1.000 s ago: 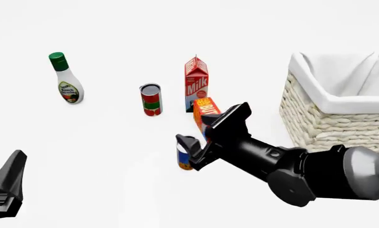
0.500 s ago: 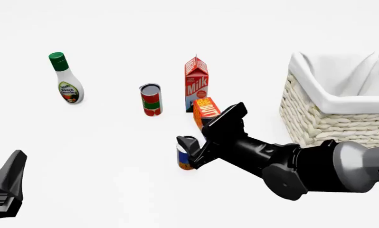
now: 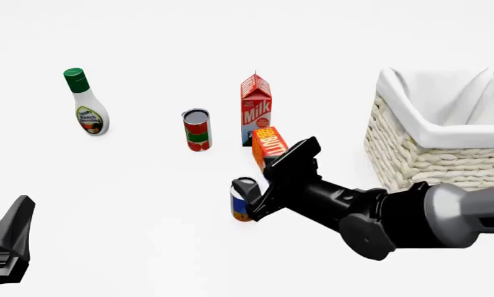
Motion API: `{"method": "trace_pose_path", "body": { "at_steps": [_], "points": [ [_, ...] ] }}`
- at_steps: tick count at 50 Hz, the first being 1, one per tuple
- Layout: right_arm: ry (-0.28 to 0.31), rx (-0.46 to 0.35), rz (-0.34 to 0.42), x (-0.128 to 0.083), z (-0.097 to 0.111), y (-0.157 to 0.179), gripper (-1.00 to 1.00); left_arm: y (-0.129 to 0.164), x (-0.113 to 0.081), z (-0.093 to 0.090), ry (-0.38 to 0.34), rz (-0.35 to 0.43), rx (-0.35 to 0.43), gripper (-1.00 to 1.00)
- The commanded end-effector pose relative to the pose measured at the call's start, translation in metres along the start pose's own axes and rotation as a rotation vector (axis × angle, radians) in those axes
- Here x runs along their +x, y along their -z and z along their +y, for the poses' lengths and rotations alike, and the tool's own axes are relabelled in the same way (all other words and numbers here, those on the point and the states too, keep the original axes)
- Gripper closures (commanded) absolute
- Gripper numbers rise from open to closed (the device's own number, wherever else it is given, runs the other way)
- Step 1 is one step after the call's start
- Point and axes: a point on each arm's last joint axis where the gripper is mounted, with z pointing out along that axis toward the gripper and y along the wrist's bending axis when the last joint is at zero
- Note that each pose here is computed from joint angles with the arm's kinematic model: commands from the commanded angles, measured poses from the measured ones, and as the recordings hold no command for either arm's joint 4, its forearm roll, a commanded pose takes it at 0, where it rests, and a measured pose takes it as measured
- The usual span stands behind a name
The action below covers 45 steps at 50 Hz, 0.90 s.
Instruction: Pick the alphabet soup and place it in the basket.
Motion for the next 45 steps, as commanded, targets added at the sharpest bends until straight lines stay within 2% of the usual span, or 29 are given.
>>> {"method": "trace_pose_path", "body": {
  "at_steps": [1,45],
  "points": [
    [-0.006,0.001,0.011,0.005,0.0,-0.004,-1.0,0.0,0.0,0.0,0.0,0.0,0.0,-1.0],
    [-0.033,-0.007,0.037,0.021,0.003,-0.015,-1.0,0.0,0.0,0.0,0.0,0.0,0.0,-1.0]
  ]
}}
